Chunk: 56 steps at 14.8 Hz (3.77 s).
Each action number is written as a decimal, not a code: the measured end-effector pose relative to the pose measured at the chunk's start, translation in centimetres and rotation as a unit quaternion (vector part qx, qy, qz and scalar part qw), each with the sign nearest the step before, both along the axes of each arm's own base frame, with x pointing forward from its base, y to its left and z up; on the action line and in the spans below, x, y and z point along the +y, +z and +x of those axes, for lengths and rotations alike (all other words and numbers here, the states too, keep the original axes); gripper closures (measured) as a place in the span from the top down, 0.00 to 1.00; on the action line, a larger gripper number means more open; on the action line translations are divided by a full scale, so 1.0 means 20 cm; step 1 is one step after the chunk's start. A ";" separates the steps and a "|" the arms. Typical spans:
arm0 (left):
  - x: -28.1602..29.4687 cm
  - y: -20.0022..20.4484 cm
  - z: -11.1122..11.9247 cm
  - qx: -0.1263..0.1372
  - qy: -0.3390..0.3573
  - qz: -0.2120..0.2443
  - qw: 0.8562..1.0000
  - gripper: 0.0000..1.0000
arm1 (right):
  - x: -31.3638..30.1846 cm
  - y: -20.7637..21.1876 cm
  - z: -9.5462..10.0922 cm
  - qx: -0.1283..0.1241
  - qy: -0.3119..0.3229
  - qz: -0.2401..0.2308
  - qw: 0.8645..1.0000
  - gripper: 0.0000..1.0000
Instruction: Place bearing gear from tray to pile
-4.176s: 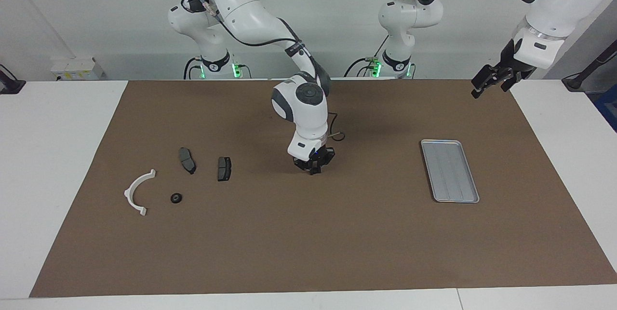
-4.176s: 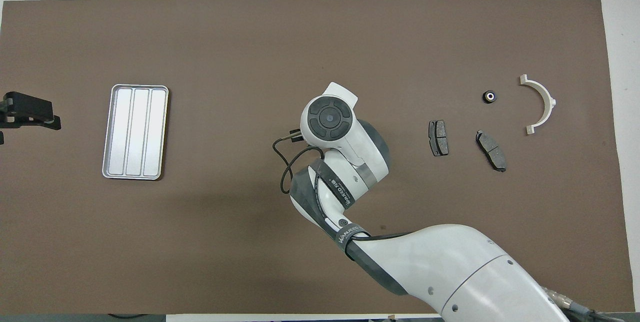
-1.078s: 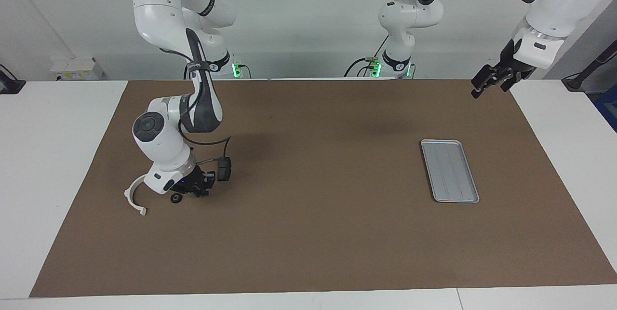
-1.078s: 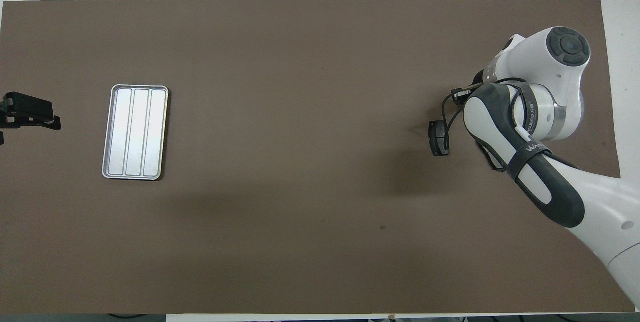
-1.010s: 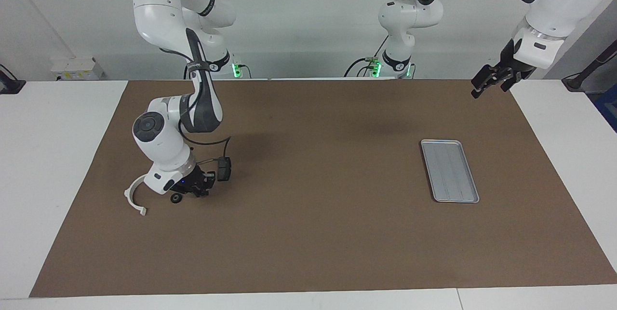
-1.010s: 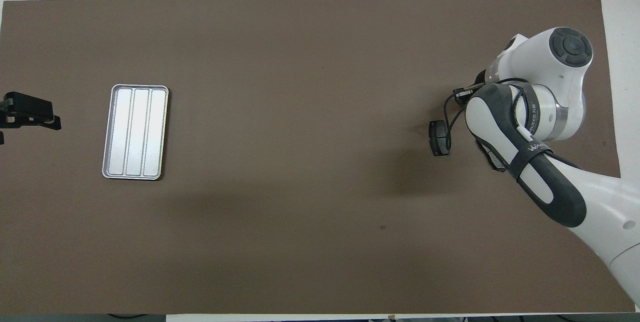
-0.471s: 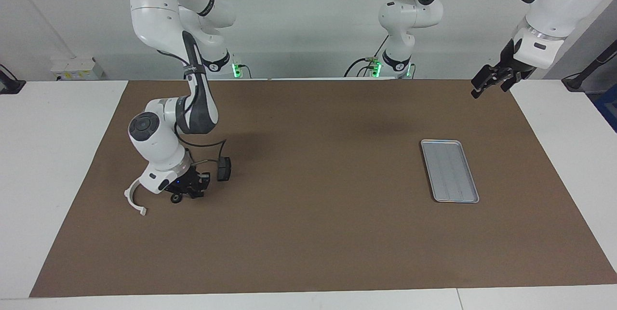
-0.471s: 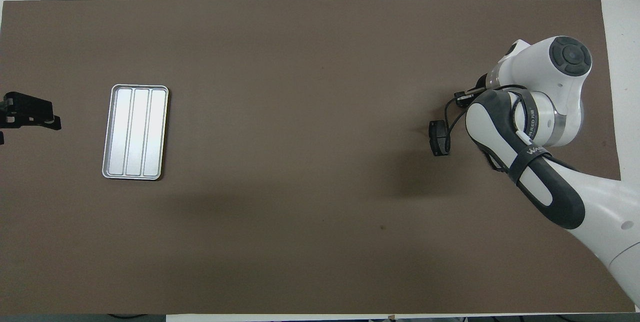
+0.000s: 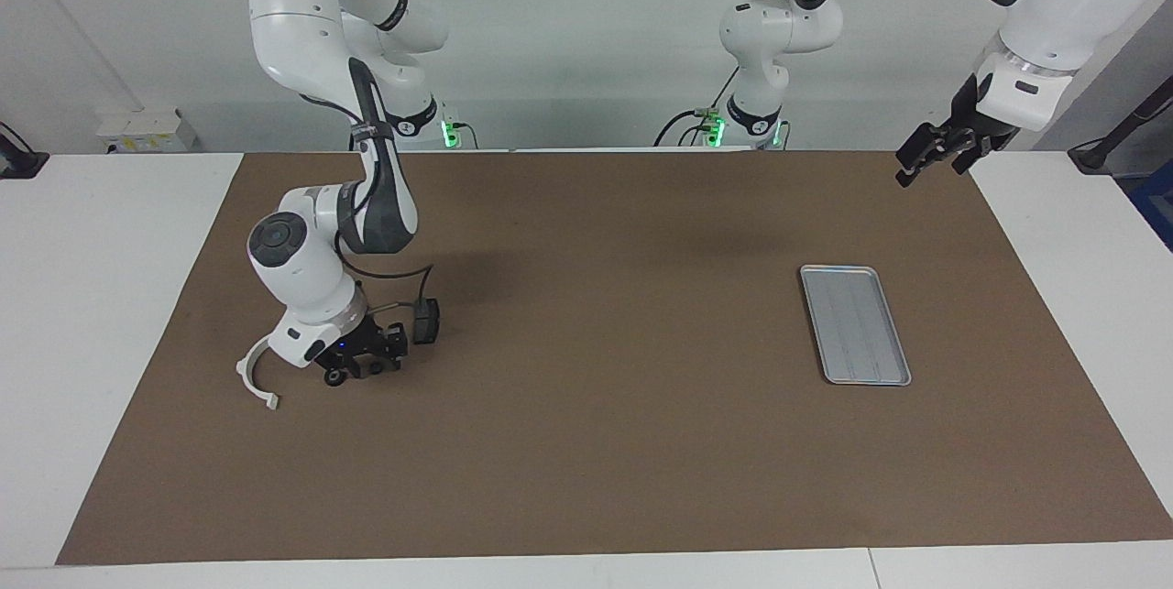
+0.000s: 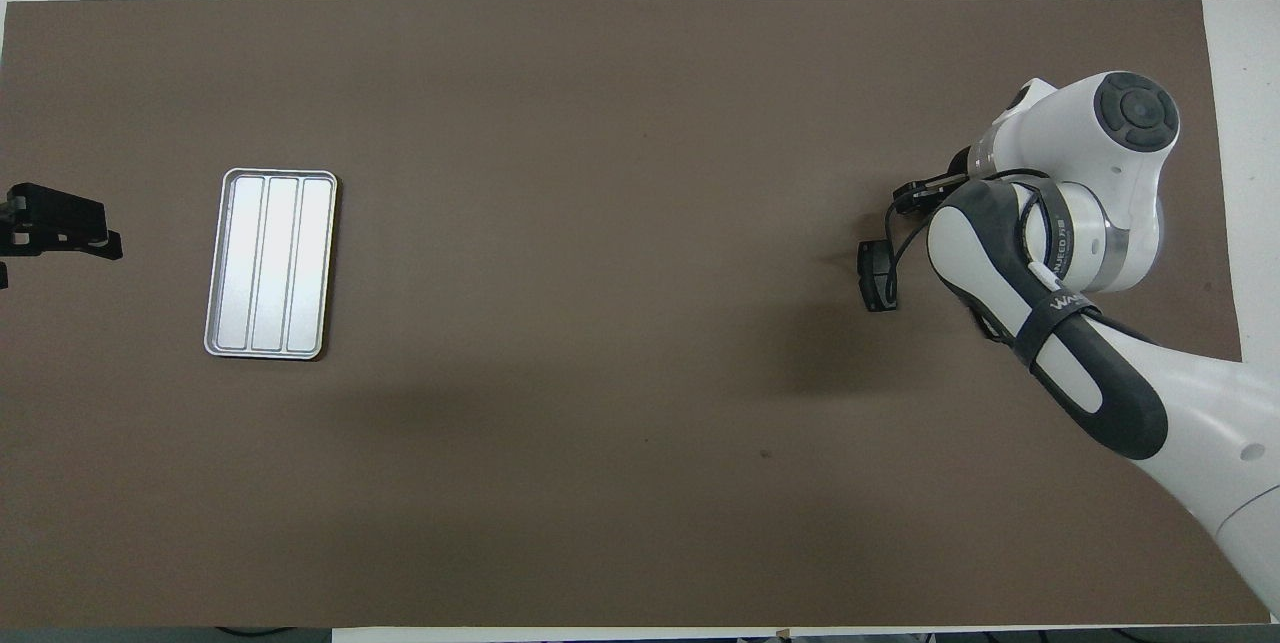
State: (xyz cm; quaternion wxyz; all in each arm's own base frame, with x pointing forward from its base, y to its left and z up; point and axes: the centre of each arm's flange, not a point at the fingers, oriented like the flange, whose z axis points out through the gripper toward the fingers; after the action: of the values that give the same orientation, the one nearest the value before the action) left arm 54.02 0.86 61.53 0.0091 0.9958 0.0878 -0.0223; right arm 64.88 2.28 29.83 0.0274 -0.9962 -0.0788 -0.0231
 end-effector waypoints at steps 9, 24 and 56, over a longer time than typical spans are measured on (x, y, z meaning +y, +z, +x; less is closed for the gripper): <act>0.00 0.00 0.00 0.000 0.000 0.000 1.000 1.00 | -0.08 0.79 0.04 0.003 0.003 -0.030 1.000 1.00; 0.00 0.00 0.00 0.000 0.000 0.000 1.000 1.00 | -0.25 1.55 -0.41 -0.009 -0.047 -0.040 0.998 1.00; 0.00 0.00 0.00 0.000 0.000 0.000 1.000 1.00 | -0.23 1.71 -0.53 -0.035 -0.078 -0.037 0.996 1.00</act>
State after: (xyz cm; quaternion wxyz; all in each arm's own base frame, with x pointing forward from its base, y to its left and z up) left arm 54.02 0.85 61.54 0.0091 0.9959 0.0877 -0.0222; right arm 54.27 -2.26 64.09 -0.0144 -0.9983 -0.0030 -0.0571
